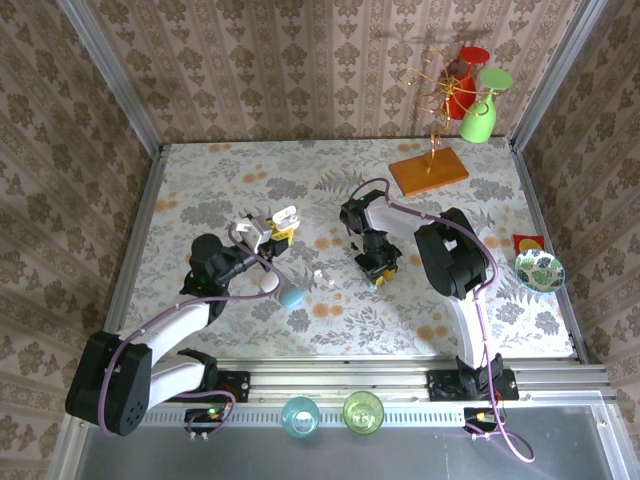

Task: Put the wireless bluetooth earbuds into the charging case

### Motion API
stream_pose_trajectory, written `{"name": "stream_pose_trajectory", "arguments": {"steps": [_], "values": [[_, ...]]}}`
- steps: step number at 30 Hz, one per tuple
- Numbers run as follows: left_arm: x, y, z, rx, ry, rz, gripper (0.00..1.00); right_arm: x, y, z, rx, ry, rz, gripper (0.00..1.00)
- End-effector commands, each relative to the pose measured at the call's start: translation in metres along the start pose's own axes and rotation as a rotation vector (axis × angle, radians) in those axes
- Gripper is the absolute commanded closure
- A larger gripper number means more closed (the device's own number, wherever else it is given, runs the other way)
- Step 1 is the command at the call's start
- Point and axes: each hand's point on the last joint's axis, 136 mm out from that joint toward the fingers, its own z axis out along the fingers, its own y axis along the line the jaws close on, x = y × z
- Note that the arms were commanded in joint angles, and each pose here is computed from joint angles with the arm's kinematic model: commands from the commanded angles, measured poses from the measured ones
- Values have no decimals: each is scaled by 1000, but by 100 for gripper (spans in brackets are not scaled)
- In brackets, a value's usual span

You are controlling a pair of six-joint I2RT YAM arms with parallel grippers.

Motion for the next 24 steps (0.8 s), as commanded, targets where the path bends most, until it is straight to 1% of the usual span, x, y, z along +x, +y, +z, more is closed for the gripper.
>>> {"name": "stream_pose_trajectory", "arguments": {"steps": [1, 6, 8, 10, 16, 19, 24], "values": [[-4, -2, 0, 4, -16, 26, 100, -6, -6, -5, 32, -55, 5, 75], [-4, -1, 2, 9, -16, 25, 100, -5, -2, -29, -8, -162, 28, 73], [-4, -1, 4, 12, -21, 23, 100, -4, 2, -28, -31, -159, 24, 71], [-6, -1, 5, 18, -29, 23, 100, -4, 1, -21, -23, -135, 20, 72], [-8, -2, 4, 20, -29, 21, 100, 6, -8, 1, 43, -44, 23, 72], [-7, -2, 3, 16, -24, 24, 100, 4, -8, -2, 38, -57, 23, 72], [-8, -2, 4, 16, -25, 27, 100, -1, -4, -22, 8, -110, 19, 68]]}}
